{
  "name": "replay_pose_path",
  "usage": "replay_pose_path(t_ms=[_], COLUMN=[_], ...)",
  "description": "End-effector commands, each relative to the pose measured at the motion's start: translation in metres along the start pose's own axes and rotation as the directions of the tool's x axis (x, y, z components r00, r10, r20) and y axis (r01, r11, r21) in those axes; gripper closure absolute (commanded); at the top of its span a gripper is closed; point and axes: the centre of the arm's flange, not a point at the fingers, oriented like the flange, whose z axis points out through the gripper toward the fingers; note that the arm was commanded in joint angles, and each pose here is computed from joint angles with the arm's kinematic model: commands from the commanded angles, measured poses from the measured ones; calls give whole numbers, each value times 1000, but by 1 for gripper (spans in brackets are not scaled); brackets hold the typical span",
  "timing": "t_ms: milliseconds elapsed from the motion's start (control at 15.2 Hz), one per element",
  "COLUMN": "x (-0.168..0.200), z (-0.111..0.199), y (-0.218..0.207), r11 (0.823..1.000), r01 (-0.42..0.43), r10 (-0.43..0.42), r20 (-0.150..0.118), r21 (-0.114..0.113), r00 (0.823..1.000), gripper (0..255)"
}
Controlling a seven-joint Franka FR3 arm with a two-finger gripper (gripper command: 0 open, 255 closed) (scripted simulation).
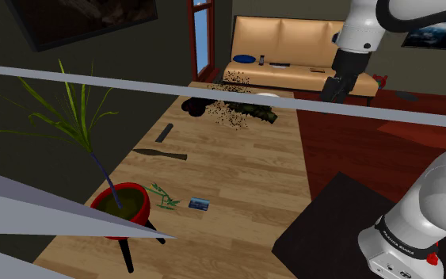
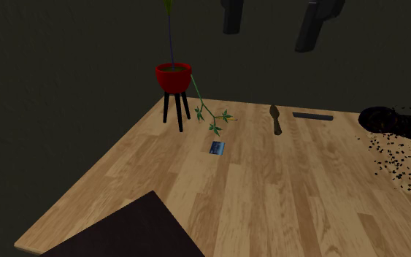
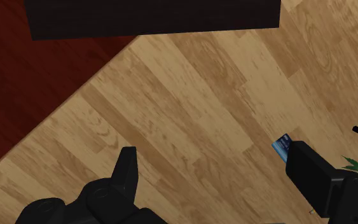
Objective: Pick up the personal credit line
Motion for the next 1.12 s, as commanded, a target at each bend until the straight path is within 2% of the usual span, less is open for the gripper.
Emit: replay_pose_path(t_ms=[0, 528, 1056], x=[0, 88, 162], z=[0, 62, 135], y=[0, -54, -114], r11=[1000, 993, 971], r01=[0, 114, 230], r10=[0, -109, -211], r20=[0, 102, 207], r21=[0, -41, -70], r00=[1000, 989, 955], gripper=[0, 0, 0])
